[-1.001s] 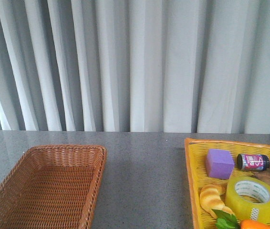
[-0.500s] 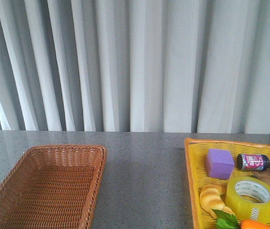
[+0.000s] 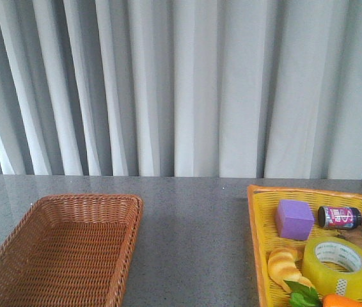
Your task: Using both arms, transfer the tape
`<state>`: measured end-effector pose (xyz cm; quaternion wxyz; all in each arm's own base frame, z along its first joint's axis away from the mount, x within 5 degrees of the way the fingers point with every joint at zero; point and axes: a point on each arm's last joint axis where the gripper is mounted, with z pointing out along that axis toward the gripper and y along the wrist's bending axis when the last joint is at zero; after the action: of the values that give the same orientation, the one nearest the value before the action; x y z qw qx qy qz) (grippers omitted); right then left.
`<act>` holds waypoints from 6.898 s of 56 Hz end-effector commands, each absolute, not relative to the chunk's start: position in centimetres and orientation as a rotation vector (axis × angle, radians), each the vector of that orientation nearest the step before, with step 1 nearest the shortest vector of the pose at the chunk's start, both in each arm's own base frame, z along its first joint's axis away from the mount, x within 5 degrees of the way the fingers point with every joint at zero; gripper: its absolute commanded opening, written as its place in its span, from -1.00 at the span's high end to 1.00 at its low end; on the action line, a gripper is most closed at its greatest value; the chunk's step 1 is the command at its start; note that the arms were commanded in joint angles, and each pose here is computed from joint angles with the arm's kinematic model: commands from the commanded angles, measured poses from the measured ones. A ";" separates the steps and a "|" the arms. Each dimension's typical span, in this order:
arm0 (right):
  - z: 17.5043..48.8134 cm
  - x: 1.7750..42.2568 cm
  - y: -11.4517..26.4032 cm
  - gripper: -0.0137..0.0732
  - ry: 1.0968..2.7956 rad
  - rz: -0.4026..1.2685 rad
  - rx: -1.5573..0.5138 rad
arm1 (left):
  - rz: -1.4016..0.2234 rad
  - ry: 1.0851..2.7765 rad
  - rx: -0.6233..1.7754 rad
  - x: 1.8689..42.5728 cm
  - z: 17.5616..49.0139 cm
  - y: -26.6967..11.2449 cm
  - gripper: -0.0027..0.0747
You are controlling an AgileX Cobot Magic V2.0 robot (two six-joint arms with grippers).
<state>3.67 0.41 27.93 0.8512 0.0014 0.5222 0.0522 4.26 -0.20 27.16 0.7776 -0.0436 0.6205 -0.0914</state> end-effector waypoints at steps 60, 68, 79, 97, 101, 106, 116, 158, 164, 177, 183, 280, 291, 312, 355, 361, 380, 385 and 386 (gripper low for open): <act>40.4 16.6 -0.1 0.70 1.550 0.005 0.040 | -0.188 1.483 -0.072 17.4 46.7 -1.1 0.95; 40.3 16.7 -0.1 0.70 1.550 0.027 0.058 | -0.189 1.470 -0.073 17.4 46.8 -1.0 0.95; 40.1 17.3 0.0 0.70 1.562 0.084 0.102 | -0.189 1.455 -0.073 17.5 46.9 -1.0 0.95; 36.9 19.7 -0.3 0.61 1.804 0.046 0.153 | -0.241 1.558 -0.110 19.2 45.5 -1.3 0.92; 37.0 19.8 -0.3 0.57 1.792 0.042 0.143 | -0.245 1.555 -0.114 19.5 45.4 -1.3 0.92; 37.1 19.8 -0.3 0.57 1.780 0.019 0.117 | -0.244 1.562 -0.116 19.8 45.3 -1.3 0.92; 36.9 20.5 -0.2 0.57 1.774 0.014 0.098 | -0.241 1.583 -0.115 20.3 44.9 -1.3 0.92; 34.1 24.0 -0.3 -0.64 1.924 -0.117 -0.040 | -0.233 1.644 -0.127 23.8 42.9 -1.5 -0.42; 34.5 25.3 -0.5 -0.64 1.968 -0.099 0.024 | -0.233 1.632 -0.128 23.9 43.0 -1.4 -0.42; 37.1 30.7 -1.6 -0.64 2.127 -0.237 0.129 | -0.233 1.632 -0.128 23.9 43.0 -1.4 -0.42; 37.1 33.3 -1.9 -0.63 2.193 -0.279 0.156 | -0.233 1.632 -0.128 23.9 43.0 -1.4 -0.42; 31.3 41.9 -3.7 0.70 2.468 -0.163 0.015 | -0.233 1.673 -0.126 23.8 42.7 -1.5 -0.42; 37.3 42.2 0.0 0.70 2.358 0.001 -0.168 | -0.233 1.673 -0.126 23.8 42.7 -1.5 -0.42; 40.3 41.5 12.6 0.70 2.196 0.163 -0.599 | -0.233 1.674 -0.126 23.8 42.6 -1.5 -0.42; 29.1 44.6 18.4 -0.03 2.469 0.115 -0.724 | -0.232 1.718 -0.123 23.8 42.2 -1.5 -0.42; 29.1 44.6 18.4 -0.32 2.469 0.116 -0.723 | -0.232 1.718 -0.123 23.8 42.2 -1.5 -0.42; 34.4 43.4 17.3 -0.56 2.313 0.128 -0.654 | -0.242 1.713 -0.099 23.8 42.3 -2.0 -0.42; 38.4 42.3 15.8 -0.54 2.202 0.138 -0.552 | -0.254 1.699 -0.086 23.7 42.5 -2.4 -0.42; 39.1 42.1 15.4 -0.52 2.180 0.143 -0.525 | -0.256 1.696 -0.081 23.7 42.5 -2.5 -0.42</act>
<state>44.03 17.68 30.77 0.3024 -0.2524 0.9179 0.0479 24.08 -2.11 40.20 0.6017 -0.0400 0.7916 -0.0989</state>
